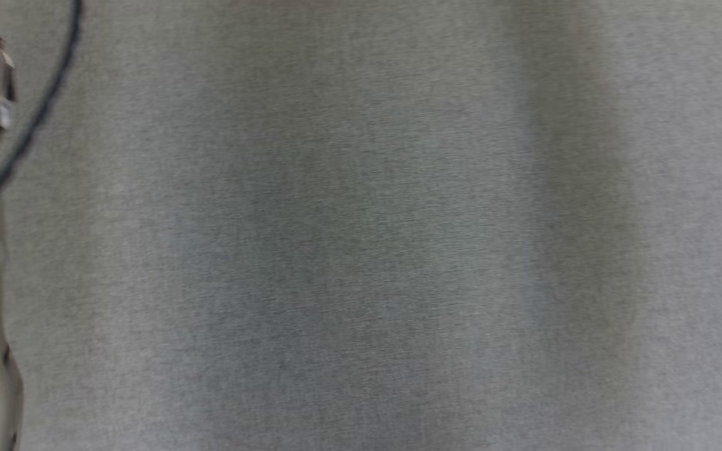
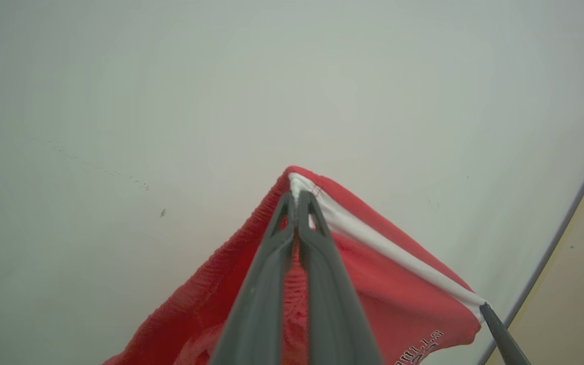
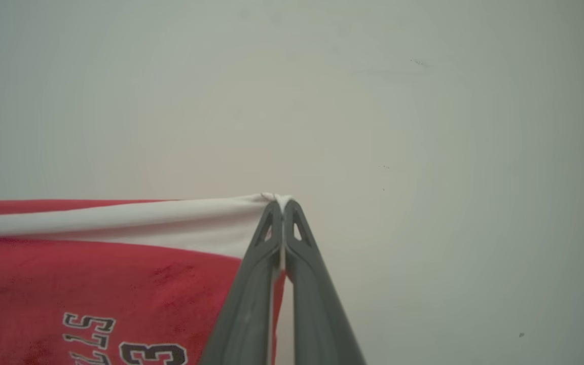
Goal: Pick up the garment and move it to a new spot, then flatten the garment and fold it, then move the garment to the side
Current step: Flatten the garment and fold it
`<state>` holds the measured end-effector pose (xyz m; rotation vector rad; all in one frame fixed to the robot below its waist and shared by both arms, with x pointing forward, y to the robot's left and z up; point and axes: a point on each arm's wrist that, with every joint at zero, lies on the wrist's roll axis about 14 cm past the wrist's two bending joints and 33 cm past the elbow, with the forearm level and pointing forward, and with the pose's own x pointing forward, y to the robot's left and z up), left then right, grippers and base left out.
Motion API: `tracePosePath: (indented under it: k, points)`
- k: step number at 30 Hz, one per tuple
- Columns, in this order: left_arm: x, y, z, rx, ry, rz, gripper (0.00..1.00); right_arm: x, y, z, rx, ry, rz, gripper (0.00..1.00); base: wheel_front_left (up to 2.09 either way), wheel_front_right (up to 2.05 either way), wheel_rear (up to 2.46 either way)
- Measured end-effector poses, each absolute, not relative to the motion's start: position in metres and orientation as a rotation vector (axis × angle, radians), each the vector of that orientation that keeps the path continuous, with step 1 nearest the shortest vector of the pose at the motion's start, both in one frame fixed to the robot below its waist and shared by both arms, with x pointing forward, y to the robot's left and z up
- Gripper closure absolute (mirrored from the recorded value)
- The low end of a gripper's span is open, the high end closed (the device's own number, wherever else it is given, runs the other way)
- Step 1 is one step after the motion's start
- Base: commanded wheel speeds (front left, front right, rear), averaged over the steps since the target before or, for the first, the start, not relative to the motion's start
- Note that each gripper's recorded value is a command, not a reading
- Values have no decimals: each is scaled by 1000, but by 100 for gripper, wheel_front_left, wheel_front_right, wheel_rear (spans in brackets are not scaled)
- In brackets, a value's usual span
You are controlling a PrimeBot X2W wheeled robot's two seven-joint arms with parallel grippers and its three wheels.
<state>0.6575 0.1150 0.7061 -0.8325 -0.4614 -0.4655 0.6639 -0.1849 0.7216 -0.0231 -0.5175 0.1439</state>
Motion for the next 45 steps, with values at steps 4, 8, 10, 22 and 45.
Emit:
tracePosePath:
  k: [4, 8, 10, 22, 45]
  points:
    - [648, 108, 673, -751, -423, -470, 100, 671, -165, 686, -86, -447, 204, 100, 0, 0, 0]
    - [627, 96, 622, -702, -308, -491, 100, 667, -159, 614, -119, -267, 253, 100, 0, 0, 0]
    - [611, 91, 599, -703, -254, -500, 100, 656, -161, 588, -132, -208, 269, 100, 0, 0, 0]
    - [498, 89, 509, -727, 12, -430, 100, 555, -201, 514, -102, 38, 243, 100, 0, 0, 0]
    - [336, 101, 434, -505, 341, -435, 100, 333, -210, 453, 87, 552, 119, 100, 0, 0, 0]
